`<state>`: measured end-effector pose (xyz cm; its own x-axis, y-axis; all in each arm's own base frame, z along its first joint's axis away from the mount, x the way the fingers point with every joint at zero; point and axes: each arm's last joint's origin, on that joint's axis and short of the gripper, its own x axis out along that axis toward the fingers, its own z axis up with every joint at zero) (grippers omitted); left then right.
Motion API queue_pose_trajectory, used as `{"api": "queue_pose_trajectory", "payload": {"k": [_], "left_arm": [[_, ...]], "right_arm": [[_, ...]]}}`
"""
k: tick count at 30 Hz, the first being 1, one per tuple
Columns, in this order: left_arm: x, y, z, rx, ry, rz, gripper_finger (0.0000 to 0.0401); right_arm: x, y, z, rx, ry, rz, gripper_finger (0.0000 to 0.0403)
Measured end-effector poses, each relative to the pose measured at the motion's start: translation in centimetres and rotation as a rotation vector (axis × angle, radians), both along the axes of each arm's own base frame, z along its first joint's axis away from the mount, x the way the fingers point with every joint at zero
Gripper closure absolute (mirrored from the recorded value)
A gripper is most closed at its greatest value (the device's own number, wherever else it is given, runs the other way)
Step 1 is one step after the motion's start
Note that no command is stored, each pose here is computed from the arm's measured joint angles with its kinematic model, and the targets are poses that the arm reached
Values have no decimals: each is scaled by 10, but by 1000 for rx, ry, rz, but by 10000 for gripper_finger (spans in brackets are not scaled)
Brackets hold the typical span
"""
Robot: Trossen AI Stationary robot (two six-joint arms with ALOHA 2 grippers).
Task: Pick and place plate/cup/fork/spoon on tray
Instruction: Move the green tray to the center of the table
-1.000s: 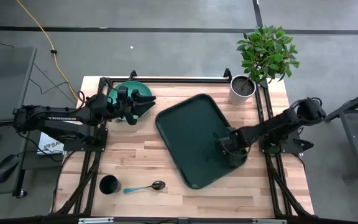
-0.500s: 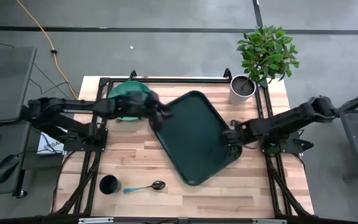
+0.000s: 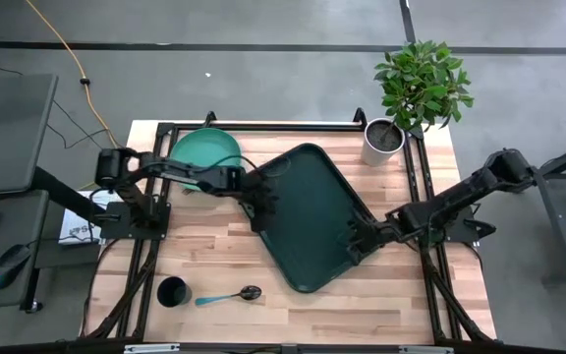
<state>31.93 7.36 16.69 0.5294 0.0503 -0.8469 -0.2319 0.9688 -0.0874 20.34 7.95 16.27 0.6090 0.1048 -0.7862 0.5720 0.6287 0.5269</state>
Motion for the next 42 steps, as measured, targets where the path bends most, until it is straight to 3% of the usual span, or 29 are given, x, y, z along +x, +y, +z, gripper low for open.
{"api": "queue_pose_trajectory", "payload": {"k": [7,13,21,29,34,38,42], "left_arm": [[-1,1,-36,10,175,-18,400],[0,-11,-40,-30,213,43,401],[6,-57,-40,-209,206,125,401],[23,-94,-37,-287,24,158,401],[40,-100,-36,-377,-139,191,401],[46,-96,-25,-453,-217,139,401],[37,-73,9,-355,-277,144,401]], "right_arm": [[-9,2,-26,23,110,-86,403],[-13,2,-50,37,241,-131,402],[-21,-23,-44,-41,331,-99,402],[-30,-55,-40,-197,401,-171,403],[-30,-72,-40,-288,405,-230,403],[-27,-79,-31,-289,374,-207,403],[-22,-78,-7,-251,258,-166,403]]}}
